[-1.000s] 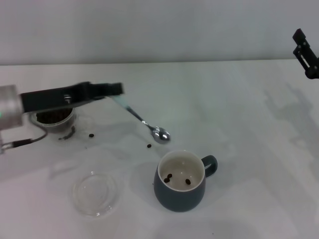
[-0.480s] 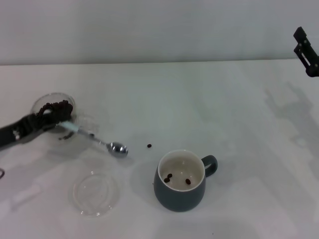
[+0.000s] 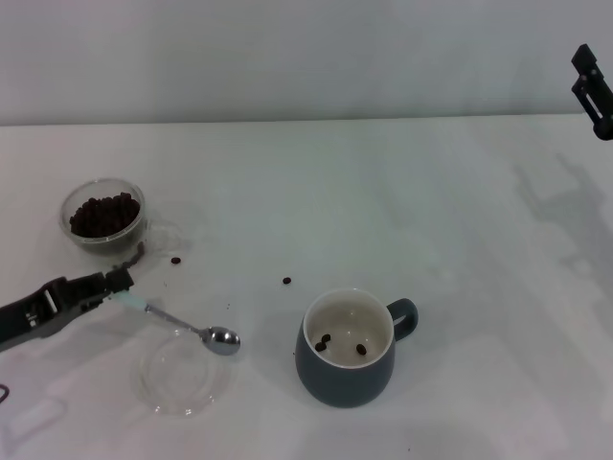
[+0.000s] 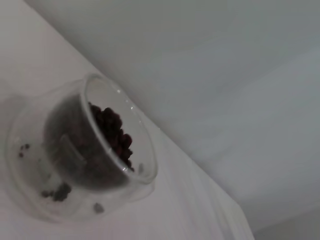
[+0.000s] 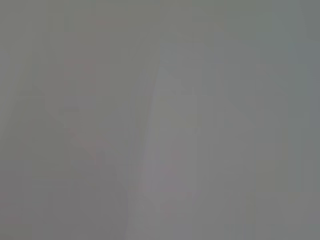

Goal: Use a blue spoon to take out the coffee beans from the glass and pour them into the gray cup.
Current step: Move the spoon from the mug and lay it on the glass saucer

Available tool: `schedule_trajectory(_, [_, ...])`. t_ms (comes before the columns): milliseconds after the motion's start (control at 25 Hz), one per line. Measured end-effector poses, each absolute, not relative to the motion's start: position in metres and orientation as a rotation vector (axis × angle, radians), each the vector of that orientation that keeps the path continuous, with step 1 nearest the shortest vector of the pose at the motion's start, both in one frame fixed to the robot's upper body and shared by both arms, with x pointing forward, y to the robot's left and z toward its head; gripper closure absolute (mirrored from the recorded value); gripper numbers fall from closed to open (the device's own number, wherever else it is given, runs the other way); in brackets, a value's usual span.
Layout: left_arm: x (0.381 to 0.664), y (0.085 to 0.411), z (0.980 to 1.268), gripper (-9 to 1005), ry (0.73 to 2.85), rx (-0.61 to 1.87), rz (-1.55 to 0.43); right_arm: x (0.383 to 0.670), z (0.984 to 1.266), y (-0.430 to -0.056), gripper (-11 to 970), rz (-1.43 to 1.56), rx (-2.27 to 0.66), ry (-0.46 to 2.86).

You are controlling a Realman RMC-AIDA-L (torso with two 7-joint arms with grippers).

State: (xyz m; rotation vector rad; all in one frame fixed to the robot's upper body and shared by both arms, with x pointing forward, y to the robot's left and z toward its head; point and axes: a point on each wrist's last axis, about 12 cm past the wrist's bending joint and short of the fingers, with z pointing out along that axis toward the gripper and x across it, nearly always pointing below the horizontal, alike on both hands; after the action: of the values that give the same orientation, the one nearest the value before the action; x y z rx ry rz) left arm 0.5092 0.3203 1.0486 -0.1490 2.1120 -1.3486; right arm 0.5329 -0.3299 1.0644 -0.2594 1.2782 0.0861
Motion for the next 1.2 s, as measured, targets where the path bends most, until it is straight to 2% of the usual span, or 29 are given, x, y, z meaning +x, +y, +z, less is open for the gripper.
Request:
schedule_trajectory(400, [0.495,0.324,1.033,863,2.166,-0.235,-1.336,0.536,1.068,-0.339,264,0.046,-0.196,1.268])
schedule_trajectory(880, [0.498,0.347,1.042,864,2.123,-0.287,-1.288,0.538,1.066,-0.343,264,0.026,-0.188,1.296])
schedule_trajectory(1200, [0.502,0.349,1.043,863,2.131,-0.287,-1.273,0.546,1.068,-0.34,264,0.019,-0.19,1.306])
